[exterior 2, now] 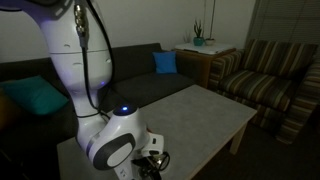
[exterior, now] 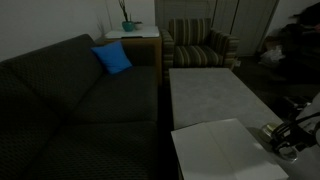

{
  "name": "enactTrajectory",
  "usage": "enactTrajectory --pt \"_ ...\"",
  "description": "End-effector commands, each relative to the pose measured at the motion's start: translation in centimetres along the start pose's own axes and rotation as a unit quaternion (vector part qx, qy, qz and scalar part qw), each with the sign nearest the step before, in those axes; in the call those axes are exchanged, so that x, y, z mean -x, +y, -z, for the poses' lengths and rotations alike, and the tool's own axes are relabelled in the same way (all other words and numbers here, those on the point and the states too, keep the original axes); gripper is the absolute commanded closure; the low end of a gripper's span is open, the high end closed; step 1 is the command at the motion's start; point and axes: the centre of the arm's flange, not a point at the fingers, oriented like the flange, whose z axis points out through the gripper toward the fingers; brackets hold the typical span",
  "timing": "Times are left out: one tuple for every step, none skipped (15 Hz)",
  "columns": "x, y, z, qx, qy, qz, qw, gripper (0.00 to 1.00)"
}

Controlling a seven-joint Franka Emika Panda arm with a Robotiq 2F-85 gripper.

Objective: Close the candle tin

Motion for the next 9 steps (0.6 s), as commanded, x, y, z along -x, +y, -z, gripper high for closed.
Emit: enactTrajectory --pt "1.1 1.9 -2.2 -0.055 0.012 0.019 0.9982 0.00" --pt "1.2 2.4 -2.4 -0.065 0.010 0.019 0.9977 0.00" --pt "1.2 2.7 -2.5 -0.074 0.007 0.020 0.9971 0.00" --pt "1.1 2.9 -2.4 -0.081 0.006 0.021 0.9965 0.00" --pt "1.0 3.0 -2.3 -0.086 0.004 0.022 0.9960 0.00" --pt "0.9 3.2 -2.2 -0.091 0.001 0.022 0.9956 0.00" --pt "0.9 3.3 -2.2 -0.095 0.000 0.024 0.9952 0.00" --pt "0.8 3.3 -2.1 -0.098 -0.005 0.025 0.9949 0.00" --pt "0.7 3.2 -2.0 -0.101 -0.011 0.027 0.9944 0.00"
